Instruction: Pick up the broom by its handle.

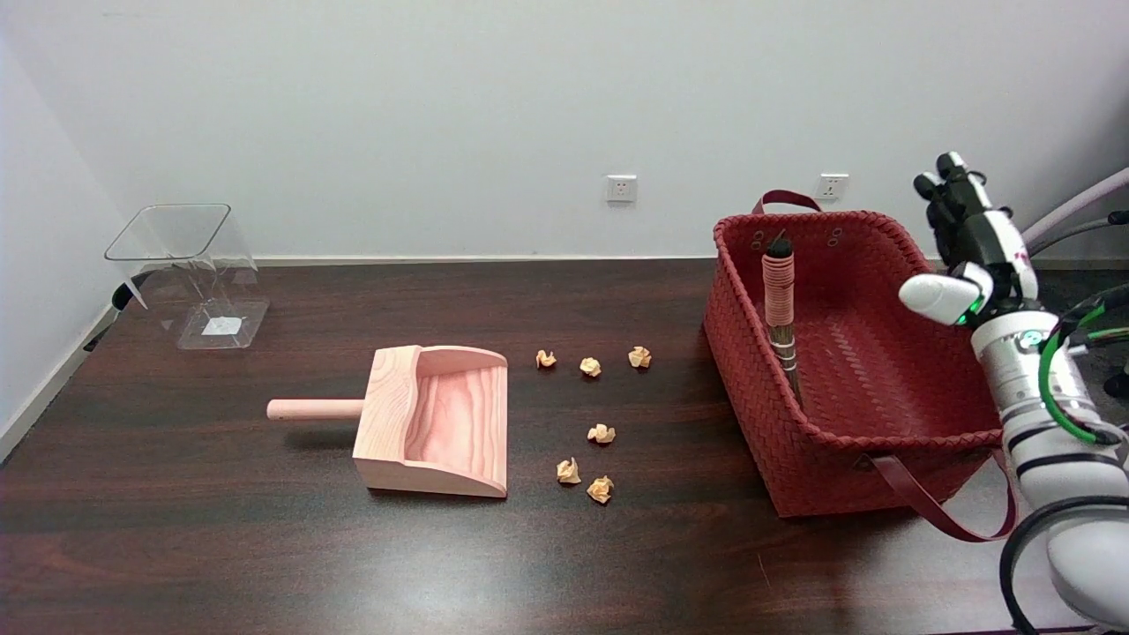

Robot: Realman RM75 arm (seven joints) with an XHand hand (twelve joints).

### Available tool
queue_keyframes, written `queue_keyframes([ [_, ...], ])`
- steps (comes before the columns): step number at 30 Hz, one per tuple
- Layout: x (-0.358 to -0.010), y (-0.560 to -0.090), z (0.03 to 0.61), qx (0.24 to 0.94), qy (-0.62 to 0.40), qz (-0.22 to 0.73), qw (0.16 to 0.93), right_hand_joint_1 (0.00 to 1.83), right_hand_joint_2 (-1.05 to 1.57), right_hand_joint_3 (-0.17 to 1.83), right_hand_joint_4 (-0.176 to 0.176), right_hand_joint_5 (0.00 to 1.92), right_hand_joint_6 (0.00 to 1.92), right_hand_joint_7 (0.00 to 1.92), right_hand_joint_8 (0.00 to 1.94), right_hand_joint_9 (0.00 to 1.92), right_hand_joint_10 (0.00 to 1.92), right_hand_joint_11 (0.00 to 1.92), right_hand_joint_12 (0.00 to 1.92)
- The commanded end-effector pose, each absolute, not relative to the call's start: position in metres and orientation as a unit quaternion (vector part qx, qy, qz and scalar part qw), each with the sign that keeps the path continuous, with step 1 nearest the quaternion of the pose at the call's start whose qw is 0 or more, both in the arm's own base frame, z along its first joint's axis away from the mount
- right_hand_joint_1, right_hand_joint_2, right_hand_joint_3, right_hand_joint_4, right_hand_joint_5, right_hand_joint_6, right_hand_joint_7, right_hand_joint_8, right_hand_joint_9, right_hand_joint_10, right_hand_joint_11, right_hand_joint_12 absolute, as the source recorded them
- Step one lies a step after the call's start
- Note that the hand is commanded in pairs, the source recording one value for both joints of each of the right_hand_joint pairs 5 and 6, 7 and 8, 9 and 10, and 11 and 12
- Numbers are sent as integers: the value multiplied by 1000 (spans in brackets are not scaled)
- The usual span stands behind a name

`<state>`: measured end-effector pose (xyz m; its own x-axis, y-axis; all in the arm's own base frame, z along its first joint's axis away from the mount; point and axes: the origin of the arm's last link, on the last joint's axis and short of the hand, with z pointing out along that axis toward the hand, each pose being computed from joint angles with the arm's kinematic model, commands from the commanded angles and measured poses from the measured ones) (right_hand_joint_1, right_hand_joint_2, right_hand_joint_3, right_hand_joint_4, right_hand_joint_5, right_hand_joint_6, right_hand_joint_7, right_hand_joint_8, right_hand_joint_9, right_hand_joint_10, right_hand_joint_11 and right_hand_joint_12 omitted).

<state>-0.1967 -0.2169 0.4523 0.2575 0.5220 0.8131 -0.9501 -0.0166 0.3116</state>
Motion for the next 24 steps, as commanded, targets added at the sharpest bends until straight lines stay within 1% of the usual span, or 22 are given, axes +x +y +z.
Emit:
queue_keyframes([
  [1, -222, -201, 432, 446, -303, 543, 644, 925, -963, 904, 0, 0, 0, 132, 132, 0, 0, 0, 0],
  [5, -223, -205, 429, 451, -313, 542, 636, 926, -976, 884, 0, 0, 0, 122, 122, 0, 0, 0, 0],
  [8, -220, -208, 427, 461, -310, 538, 634, 941, -1023, 901, 0, 0, 0, 118, 118, 0, 0, 0, 0],
  [15, -216, -218, 422, 480, -319, 526, 626, 955, -1042, 907, 0, 0, 0, 93, 93, 0, 0, 0, 0],
  [24, -214, -231, 415, 500, -327, 513, 617, 967, -1047, 982, 0, 0, 0, 79, 79, 0, 0, 0, 0],
])
